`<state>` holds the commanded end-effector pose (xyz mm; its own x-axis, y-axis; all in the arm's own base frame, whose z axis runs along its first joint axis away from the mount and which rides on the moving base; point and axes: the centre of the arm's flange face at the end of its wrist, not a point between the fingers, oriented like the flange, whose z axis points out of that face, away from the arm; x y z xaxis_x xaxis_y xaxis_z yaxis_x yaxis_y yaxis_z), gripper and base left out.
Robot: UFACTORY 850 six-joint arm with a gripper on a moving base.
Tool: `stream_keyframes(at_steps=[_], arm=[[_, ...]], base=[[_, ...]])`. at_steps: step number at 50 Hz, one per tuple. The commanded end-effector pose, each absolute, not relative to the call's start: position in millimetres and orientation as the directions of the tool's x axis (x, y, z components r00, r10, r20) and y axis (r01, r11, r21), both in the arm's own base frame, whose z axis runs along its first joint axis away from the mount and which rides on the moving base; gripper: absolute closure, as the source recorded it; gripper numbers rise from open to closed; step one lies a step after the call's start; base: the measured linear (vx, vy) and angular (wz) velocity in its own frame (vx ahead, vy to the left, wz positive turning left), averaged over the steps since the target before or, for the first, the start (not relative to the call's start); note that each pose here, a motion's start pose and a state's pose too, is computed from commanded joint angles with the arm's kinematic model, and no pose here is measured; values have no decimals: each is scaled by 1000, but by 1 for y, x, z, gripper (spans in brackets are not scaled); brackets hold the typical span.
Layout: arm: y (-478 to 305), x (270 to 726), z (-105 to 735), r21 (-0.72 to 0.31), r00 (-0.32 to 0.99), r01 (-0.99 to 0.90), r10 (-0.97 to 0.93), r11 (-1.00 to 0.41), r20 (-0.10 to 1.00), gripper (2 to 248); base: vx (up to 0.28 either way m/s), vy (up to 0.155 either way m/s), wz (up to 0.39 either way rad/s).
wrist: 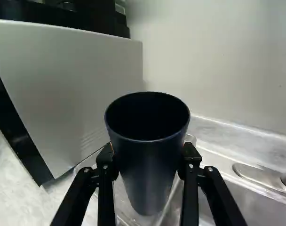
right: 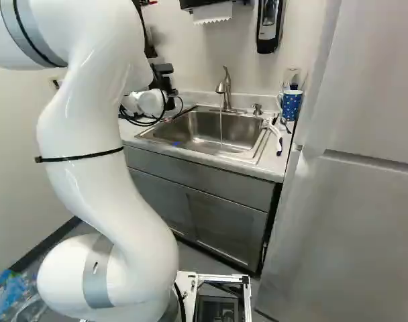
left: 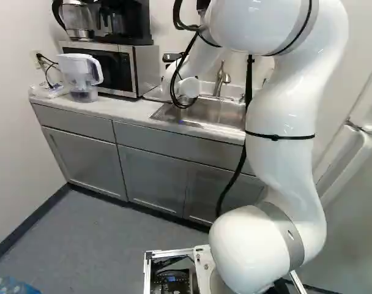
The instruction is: Rinse the cup and place it in the tray
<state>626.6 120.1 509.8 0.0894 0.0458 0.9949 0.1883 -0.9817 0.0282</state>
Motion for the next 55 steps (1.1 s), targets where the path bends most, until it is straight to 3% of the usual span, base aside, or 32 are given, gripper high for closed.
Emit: stream_keyframes(at_steps=[28,55], arm=[[132,682,481,28,90,190,46,-981,995,124],[132,683,471,28,113,191,51,-981,992,124]], base=[[0,0,0],[0,0,0]])
